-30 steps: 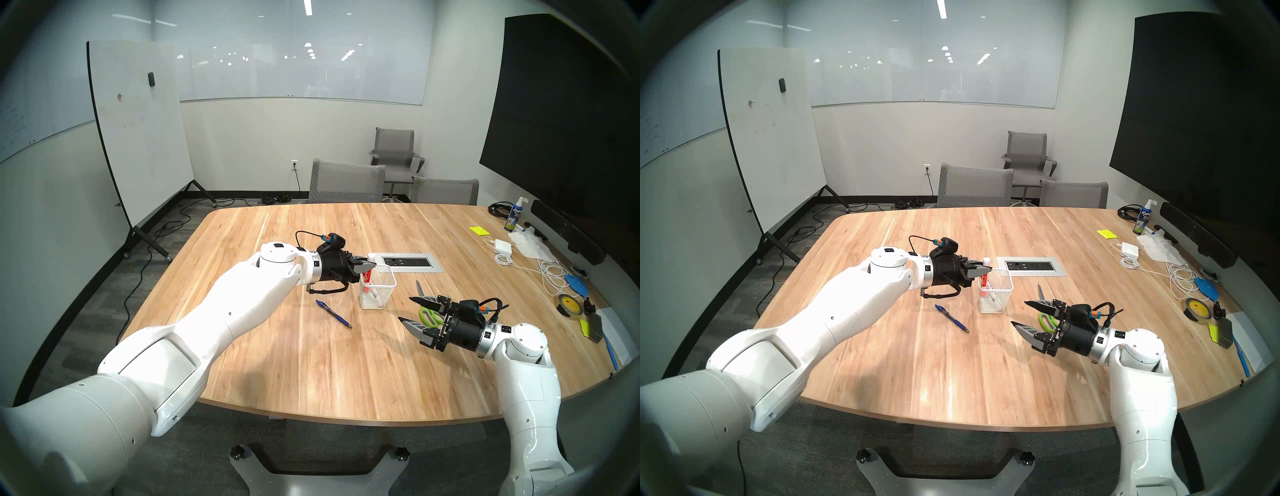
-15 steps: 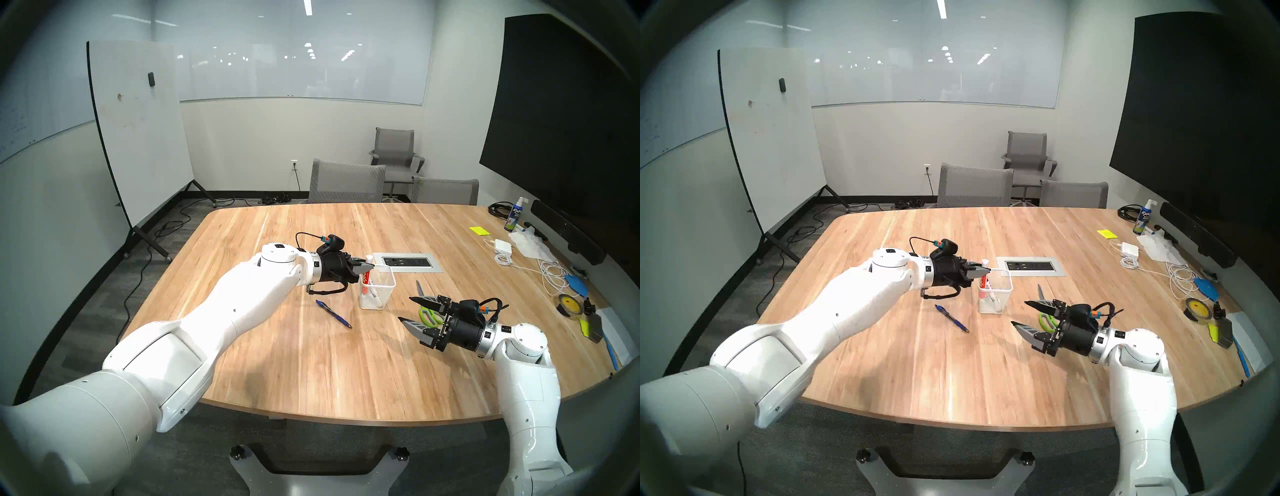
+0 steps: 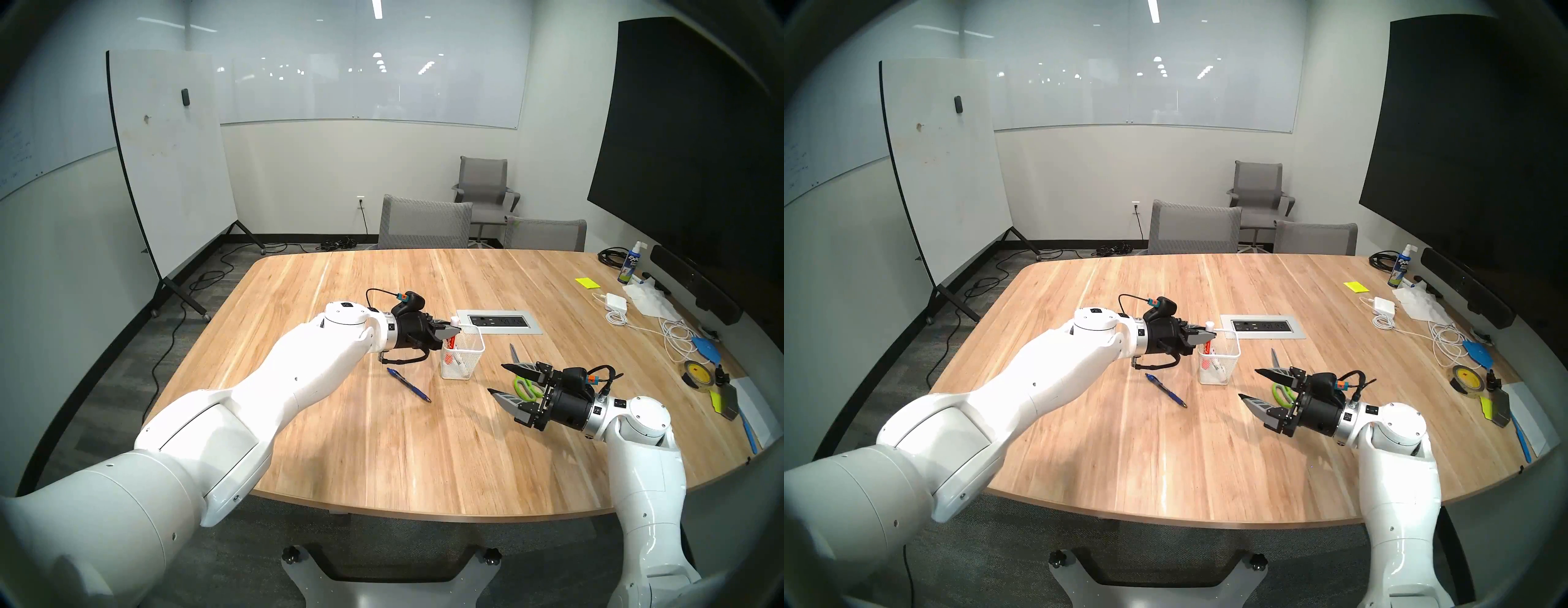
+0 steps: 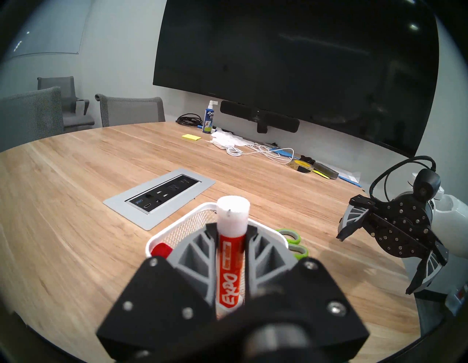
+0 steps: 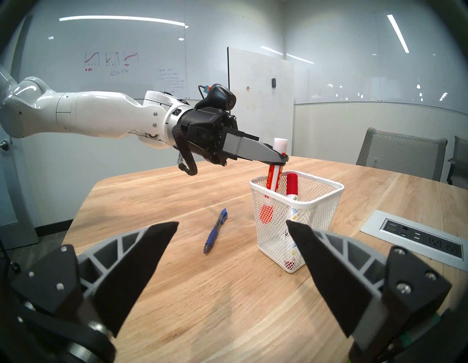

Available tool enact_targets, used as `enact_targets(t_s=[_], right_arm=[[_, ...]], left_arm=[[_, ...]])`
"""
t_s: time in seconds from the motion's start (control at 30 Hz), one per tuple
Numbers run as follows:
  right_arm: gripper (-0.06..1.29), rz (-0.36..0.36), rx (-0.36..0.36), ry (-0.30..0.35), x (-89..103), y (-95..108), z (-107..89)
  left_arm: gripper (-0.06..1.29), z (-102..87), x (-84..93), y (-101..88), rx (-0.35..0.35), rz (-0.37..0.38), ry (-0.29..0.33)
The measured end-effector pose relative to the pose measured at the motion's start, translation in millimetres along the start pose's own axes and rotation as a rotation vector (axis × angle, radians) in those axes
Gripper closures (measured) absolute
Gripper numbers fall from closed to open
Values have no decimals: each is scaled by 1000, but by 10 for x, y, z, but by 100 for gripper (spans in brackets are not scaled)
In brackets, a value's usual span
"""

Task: Place the pen, the marker, and the scissors into the pen holder

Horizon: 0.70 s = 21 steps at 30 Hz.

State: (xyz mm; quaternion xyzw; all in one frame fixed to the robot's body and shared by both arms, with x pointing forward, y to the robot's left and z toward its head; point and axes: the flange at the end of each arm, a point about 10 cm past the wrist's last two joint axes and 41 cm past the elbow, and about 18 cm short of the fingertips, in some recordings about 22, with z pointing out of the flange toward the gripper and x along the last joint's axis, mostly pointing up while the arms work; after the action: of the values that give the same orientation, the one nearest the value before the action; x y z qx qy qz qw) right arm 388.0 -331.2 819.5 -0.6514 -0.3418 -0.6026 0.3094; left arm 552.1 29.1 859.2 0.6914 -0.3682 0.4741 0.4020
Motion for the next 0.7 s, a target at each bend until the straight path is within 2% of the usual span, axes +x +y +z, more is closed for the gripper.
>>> enact_targets(t_s=[0.23,0.5,0.7], right_arm=[[1,0,0,-1,-1,0,-1],[1,0,0,0,-1,-1,0],[1,0,0,0,-1,-1,-1]], left_arm=[[105,32,14,28,-8,18,-5],[90,50,37,51,-13,31,-7],[87,56,56,59,-12,35,-4]])
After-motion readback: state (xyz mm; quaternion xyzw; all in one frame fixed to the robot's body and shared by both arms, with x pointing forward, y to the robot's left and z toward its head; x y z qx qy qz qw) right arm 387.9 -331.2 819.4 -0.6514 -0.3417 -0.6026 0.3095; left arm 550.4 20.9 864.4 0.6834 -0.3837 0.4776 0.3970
